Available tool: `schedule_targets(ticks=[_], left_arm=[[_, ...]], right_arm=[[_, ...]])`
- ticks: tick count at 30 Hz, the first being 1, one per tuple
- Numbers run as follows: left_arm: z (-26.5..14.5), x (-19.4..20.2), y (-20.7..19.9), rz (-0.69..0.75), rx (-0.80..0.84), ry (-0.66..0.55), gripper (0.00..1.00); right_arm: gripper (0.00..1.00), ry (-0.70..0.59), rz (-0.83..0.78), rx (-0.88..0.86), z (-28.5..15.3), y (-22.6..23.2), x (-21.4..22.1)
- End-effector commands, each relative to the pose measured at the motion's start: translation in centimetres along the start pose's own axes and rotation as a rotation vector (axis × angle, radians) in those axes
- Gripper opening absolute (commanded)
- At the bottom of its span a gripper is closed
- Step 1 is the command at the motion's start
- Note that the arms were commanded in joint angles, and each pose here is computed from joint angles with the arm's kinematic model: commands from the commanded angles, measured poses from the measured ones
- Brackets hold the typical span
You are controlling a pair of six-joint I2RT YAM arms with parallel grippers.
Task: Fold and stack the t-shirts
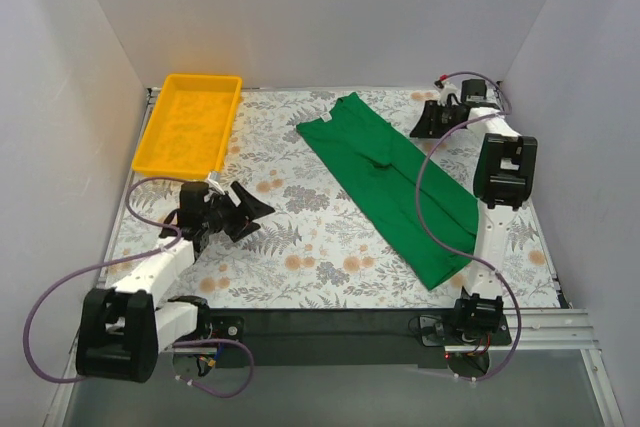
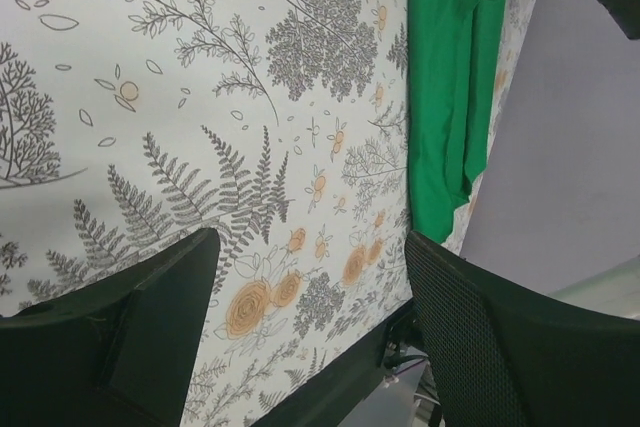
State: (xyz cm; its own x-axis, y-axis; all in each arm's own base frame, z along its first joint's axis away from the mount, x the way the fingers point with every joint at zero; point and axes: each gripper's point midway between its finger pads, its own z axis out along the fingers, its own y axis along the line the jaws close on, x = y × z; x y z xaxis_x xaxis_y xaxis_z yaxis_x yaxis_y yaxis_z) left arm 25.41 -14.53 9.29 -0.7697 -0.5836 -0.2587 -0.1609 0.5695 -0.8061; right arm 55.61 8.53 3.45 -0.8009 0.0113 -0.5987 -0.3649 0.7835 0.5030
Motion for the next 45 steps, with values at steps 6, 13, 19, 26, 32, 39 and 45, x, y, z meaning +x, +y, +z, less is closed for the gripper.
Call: schedule_targets(ticks=[6, 13, 19, 26, 32, 39, 45], left_arm=[[6.1, -2.1, -3.9, 0.011, 0.033, 0.043, 0.7], [15.6, -3.8, -2.1, -0.025, -0.175, 0.091, 0.61], [21.1, -5.1, -0.7, -0.052, -0.276, 0.131, 0.56], [25.2, -6.5, 0.1, -0.075, -0.322, 0.141, 0.45], [26.7, -6.6, -0.1, -0.073, -0.307, 0.164, 0.2], [27.3, -6.3, 0.3, -0.049, -0.297, 0.195, 0.0], [25.3, -8.3, 0.1, -0.046, -0.3, 0.128, 0.0]], right_arm=[[0.59, -0.06, -0.21, 0.101, -9.0, 2.4, -0.7], [0.62, -0.07, -0.357, -0.029, -14.9, 9.7, 3.9], [0.64, -0.126, -0.405, -0.057, -18.3, 12.3, 8.5], [0.69, -0.284, -0.382, -0.087, -21.3, 11.9, 9.5], [0.69, -0.31, -0.36, -0.106, -22.1, 11.6, 9.7], [0.69, -0.329, -0.32, -0.124, -22.8, 11.1, 10.1], [0.68, -0.311, -0.304, -0.144, -22.4, 11.0, 10.4]])
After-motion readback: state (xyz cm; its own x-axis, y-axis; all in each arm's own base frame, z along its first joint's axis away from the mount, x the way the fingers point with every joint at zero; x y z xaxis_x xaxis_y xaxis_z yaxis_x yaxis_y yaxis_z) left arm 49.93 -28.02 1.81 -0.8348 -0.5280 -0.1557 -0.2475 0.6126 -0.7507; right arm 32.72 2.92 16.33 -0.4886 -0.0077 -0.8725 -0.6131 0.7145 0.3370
